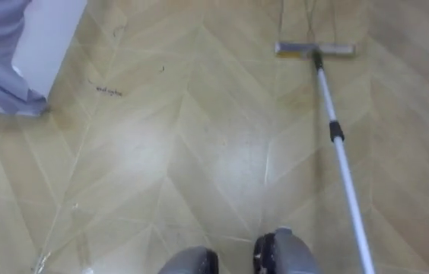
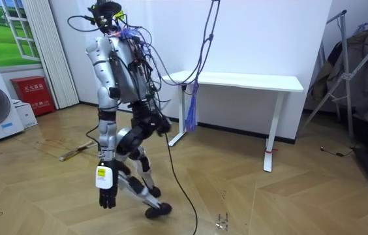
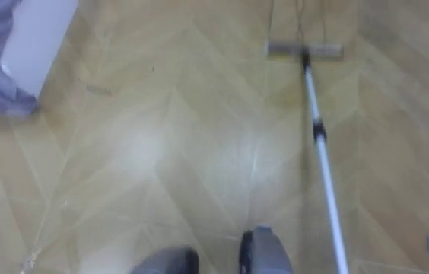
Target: Mop floor
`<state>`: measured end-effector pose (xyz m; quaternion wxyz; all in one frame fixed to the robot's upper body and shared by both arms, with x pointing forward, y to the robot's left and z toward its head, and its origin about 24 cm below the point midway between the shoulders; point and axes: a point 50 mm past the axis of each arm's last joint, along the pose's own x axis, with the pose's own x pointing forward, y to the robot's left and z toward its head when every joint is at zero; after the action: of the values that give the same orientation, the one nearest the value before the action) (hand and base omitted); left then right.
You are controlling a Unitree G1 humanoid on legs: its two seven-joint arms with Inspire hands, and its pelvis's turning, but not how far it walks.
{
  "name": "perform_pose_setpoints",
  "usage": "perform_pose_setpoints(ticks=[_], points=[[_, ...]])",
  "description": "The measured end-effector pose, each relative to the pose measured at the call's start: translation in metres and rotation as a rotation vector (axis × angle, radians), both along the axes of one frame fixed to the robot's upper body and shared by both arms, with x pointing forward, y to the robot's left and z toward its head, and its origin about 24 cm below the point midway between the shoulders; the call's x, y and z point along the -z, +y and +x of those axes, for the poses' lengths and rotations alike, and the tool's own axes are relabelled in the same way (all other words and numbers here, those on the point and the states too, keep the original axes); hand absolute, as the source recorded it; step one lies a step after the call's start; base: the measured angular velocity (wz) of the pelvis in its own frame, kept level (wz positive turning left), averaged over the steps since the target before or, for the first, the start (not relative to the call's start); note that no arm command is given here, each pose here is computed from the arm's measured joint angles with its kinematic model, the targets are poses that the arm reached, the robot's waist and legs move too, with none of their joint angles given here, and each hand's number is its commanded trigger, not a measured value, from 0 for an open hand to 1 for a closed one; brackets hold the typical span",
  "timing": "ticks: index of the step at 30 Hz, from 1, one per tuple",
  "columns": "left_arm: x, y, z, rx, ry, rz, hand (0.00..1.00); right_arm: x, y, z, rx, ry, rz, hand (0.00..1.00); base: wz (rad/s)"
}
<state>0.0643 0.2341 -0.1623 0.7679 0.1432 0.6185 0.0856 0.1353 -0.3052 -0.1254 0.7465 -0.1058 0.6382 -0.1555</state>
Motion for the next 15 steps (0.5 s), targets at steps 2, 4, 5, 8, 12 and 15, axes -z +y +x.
perform_pose_setpoints(ticks=[2, 4, 5, 8, 12, 15], points=[[-0.002, 0.001, 0.006, 0.009, -0.024, 0.001, 0.0, -0.013, 0.002, 0.037, -0.002, -0.142, 0.016, 1.0, 0.0], [-0.001, 0.0, 0.003, 0.008, -0.015, -0.007, 0.0, -0.015, 0.009, 0.048, 0.015, -0.195, 0.067, 1.0, 0.05], [0.0, 0.0, 0.0, 0.009, -0.007, -0.019, 0.0, -0.012, 0.012, 0.044, 0.038, -0.196, 0.098, 1.0, 0.12], [0.001, -0.002, -0.004, 0.009, 0.008, -0.057, 0.0, 0.004, 0.008, -0.001, 0.1, -0.107, 0.133, 1.0, 0.48], [-0.001, -0.005, 0.01, 0.036, -0.032, -0.065, 0.0, 0.016, -0.009, -0.08, 0.166, 0.082, 0.091, 1.0, 0.44], [-0.002, -0.006, 0.015, 0.044, -0.067, -0.054, 0.0, 0.018, -0.01, -0.127, 0.187, 0.19, 0.061, 1.0, -0.15]])
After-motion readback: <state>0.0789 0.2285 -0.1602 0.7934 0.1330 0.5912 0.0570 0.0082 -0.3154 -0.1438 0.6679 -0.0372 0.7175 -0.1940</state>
